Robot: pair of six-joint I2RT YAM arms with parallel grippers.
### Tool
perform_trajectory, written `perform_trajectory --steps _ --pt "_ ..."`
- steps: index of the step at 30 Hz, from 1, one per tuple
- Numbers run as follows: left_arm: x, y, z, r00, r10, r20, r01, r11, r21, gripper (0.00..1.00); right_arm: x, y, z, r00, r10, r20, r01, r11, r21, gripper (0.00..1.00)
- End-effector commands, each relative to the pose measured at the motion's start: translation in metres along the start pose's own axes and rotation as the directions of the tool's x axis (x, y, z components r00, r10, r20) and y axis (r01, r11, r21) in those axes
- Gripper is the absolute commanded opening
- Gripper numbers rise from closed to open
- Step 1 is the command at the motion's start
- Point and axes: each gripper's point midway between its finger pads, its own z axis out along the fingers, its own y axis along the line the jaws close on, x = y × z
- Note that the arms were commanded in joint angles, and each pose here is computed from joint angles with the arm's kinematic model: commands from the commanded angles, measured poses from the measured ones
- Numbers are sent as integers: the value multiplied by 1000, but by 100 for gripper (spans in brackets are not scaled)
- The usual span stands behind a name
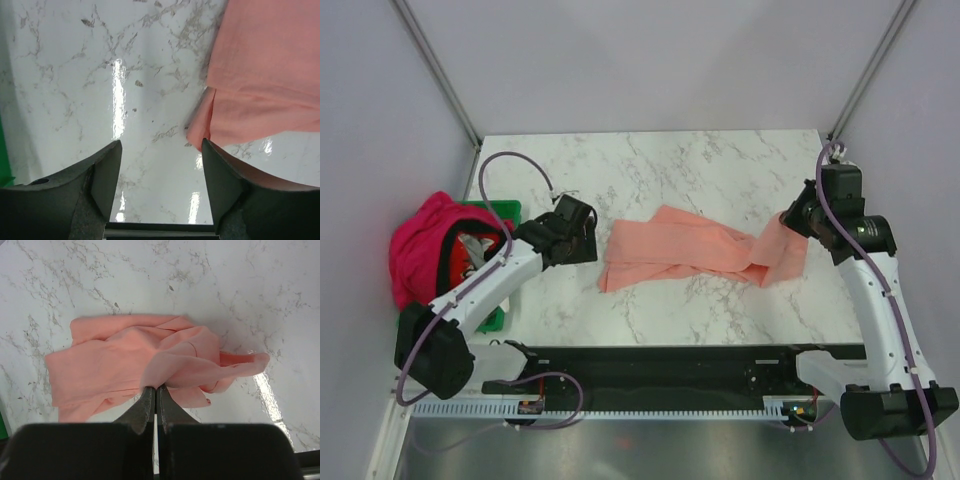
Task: Fold and stack the t-shirts
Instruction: Flatten the tshirt out
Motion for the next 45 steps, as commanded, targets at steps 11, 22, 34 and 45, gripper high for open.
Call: perform_trajectory --steps 11,22,34,45 --pt "-29 -59 88 976 -217 35 203 951 232 64 9 23 22 1000 -21 -17 18 989 -149 0" --pt "19 -64 121 953 -283 -105 300 925 231 51 20 17 33 999 -37 -40 31 990 -134 0" --pt "19 -57 113 946 -316 -76 325 919 222 33 23 15 36 998 -39 -43 33 991 -132 0" --pt "-19 -31 77 945 -322 64 312 941 130 6 23 17 35 998 -39 -49 32 990 -139 0"
